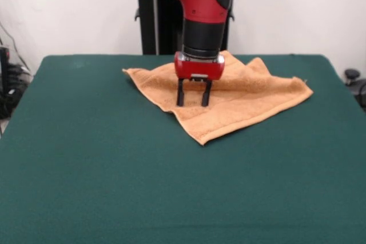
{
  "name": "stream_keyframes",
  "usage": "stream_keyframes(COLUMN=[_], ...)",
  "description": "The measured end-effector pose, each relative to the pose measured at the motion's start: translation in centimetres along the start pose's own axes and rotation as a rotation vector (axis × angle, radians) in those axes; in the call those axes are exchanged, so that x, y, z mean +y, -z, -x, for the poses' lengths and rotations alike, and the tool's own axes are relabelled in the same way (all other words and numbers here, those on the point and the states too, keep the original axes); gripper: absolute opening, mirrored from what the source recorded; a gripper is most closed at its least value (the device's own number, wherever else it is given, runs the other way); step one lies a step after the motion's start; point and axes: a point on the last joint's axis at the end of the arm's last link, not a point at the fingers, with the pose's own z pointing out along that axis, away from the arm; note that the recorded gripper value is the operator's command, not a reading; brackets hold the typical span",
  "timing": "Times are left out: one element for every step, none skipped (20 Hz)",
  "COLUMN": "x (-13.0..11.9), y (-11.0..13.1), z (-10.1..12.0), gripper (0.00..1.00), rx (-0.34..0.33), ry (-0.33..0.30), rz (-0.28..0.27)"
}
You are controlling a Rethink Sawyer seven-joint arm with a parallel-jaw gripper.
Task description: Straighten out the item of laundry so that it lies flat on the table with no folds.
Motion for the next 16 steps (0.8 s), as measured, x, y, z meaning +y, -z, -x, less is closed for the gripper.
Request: stream_keyframes(x=[0.0, -0.1, -0.1, -0.2, -0.2, -0.2, -0.2, -0.2, -0.2, -0.2, -0.2, -0.2, -0.2, -0.2, -0.2, -0.2], y=[0.1, 0.3, 0.3, 0.4, 0.4, 0.5, 0.5, 0.5, 0.5, 0.6, 0.9, 1.1, 1.2, 1.5, 1.6, 1.7], z=[0.3, 0.4, 0.4, 0.2, 0.1, -0.2, -0.3, -0.3, -0.3, -0.3, -0.2, -0.3, -0.3, -0.4, -0.5, -0.5], gripper=[1.00, 1.00, 1.00, 1.00, 1.00, 1.00, 1.00, 1.00, 1.00, 1.00, 1.00, 1.00, 1.00, 1.00, 1.00, 1.00], rx=[0.044, 0.084, 0.109, 0.142, 0.156, 0.188, 0.193, 0.196, 0.197, 0.196, 0.194, 0.193, 0.193, 0.193, 0.195, 0.196], ry=[-0.019, -0.035, -0.046, -0.058, -0.062, -0.070, -0.071, -0.071, -0.072, -0.072, -0.072, -0.073, -0.073, -0.074, -0.075, -0.075], rz=[-0.004, -0.005, -0.005, -0.005, -0.004, -0.003, -0.003, -0.002, -0.002, -0.002, -0.003, -0.003, -0.003, -0.002, -0.002, -0.002])
